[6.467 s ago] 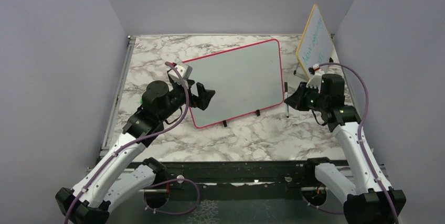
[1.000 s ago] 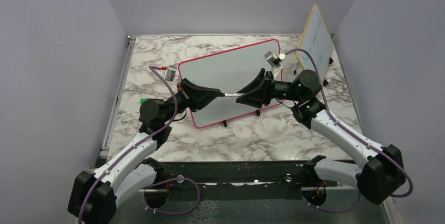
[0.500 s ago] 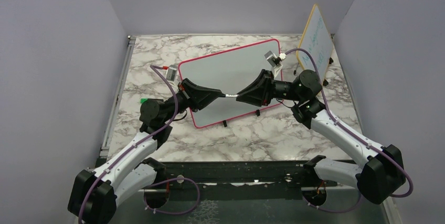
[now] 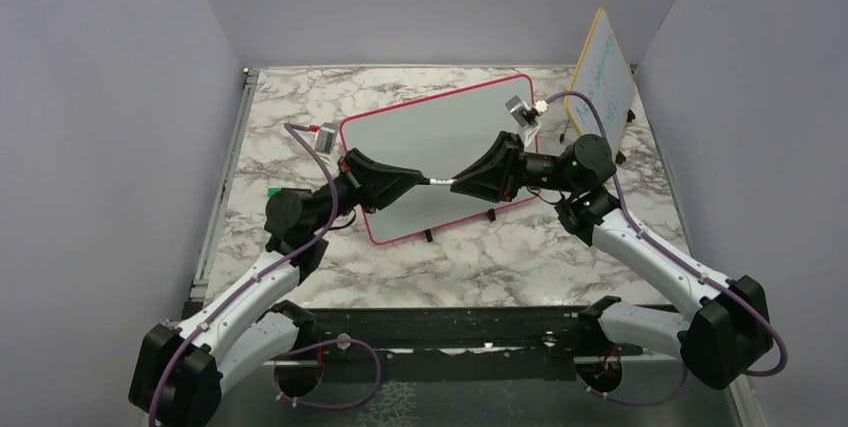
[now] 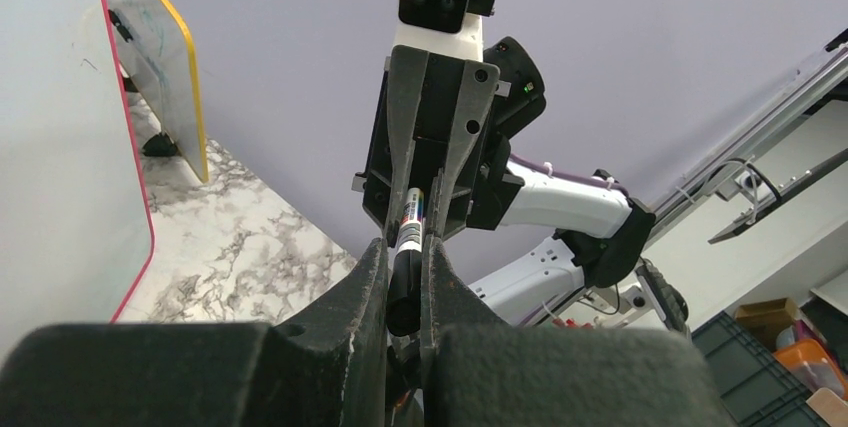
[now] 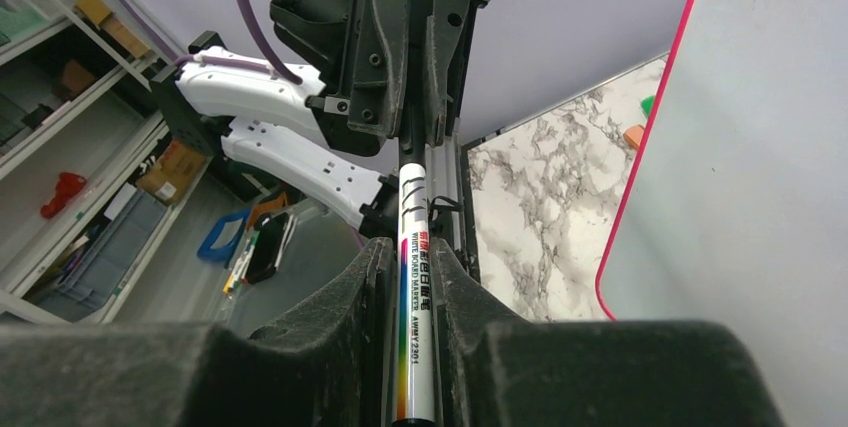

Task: Write a sentence on the whiteboard
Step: Open the whiteboard marker at the center of the board.

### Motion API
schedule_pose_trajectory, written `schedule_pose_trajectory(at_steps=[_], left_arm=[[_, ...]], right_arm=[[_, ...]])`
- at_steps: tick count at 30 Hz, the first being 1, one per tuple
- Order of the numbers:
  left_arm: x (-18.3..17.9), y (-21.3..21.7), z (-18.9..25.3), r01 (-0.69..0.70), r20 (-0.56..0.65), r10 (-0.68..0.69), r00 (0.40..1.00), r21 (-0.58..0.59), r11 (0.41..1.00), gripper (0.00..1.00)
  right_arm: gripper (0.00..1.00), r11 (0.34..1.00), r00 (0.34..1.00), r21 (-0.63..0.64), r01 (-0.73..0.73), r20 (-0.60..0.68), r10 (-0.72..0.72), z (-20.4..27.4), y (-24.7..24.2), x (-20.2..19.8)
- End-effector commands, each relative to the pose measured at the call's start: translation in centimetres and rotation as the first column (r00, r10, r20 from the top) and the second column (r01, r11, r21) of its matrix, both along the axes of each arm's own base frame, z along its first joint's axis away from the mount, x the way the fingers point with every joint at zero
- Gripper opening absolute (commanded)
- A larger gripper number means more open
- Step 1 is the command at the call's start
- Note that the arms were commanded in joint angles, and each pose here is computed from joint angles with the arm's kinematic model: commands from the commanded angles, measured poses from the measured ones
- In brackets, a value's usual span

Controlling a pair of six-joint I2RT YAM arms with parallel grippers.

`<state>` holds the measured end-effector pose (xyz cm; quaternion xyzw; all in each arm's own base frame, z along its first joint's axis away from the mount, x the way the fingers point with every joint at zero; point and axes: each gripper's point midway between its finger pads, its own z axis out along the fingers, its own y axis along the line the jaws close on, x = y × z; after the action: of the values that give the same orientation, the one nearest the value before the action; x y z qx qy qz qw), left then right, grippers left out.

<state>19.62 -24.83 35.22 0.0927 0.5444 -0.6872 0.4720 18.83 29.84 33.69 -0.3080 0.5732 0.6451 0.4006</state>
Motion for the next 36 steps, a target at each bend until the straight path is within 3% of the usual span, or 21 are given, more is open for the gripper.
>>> schedule_pose_trajectory(at_steps=[1,10,19,27,36], left_arm=[[-0.6,0.1,0.6,0.01,0.027,-0.009,1.0,-0.015,1.0,0.0],[-0.8,0.1,0.4,0.018,0.026,-0.017,1.0,-0.009,1.0,0.0],[-1.2,0.3,-0.2,0.017,0.022,-0.017,1.0,-0.007,1.0,0.0],[-0.7,1.1,-1.2,-0.047,-0.015,0.047,0.999,-0.025,0.999,0.0],[1.2,3.2,-0.7,-0.222,-0.056,0.218,0.974,-0.095,0.97,0.0]], right_arm=[[0.24,0.999,0.998,0.045,-0.03,0.059,0.028,1.8,-0.1,-0.8],[0.21,0.999,0.999,0.045,-0.019,0.047,0.016,1.7,0.0,-0.6],[0.01,0.997,0.997,-0.012,0.075,0.03,-0.075,0.2,-0.1,1.0],[0.01,0.996,0.996,-0.023,0.085,0.038,-0.084,-0.8,-0.1,1.1],[0.01,0.999,0.999,-0.045,0.024,0.039,-0.023,-2.9,-0.4,-0.2]])
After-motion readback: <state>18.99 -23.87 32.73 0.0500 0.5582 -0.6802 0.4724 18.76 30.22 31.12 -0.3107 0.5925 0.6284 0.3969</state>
